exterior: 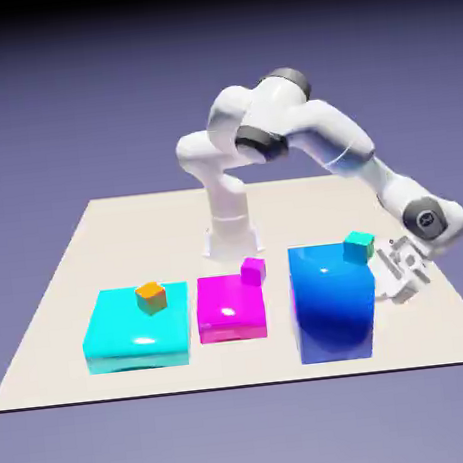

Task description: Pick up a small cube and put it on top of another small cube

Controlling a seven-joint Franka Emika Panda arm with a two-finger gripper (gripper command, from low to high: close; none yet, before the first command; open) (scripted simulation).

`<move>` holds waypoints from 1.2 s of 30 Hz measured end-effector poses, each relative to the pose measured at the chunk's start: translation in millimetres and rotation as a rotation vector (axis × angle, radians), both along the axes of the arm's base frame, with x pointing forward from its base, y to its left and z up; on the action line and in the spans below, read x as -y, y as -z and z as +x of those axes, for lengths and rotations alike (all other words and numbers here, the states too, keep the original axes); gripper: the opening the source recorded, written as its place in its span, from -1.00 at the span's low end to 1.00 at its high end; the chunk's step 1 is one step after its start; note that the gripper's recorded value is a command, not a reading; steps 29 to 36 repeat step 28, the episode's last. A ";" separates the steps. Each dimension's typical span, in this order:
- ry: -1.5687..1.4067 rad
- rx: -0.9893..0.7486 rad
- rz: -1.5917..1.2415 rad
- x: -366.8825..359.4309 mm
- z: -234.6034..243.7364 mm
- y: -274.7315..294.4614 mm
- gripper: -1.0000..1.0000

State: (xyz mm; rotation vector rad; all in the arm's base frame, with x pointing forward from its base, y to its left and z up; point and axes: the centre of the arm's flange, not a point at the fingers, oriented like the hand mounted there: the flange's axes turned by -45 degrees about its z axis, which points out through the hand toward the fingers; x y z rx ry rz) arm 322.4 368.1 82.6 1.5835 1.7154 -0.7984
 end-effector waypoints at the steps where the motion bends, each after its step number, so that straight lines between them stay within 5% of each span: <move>1: 0.001 0.000 0.000 0.0 -0.1 0.0 -1.00; 6: 0.029 -0.033 0.027 -63.5 -27.1 -84.1 -1.00; 17: 0.276 -0.022 0.023 -31.5 110.6 -301.7 -1.00; 25: 0.301 0.000 0.000 23.3 125.9 -262.3 -1.00; 26: 0.302 -0.001 0.000 26.8 124.8 -258.3 1.00; 36: 0.300 0.000 0.000 26.8 125.0 -258.3 1.00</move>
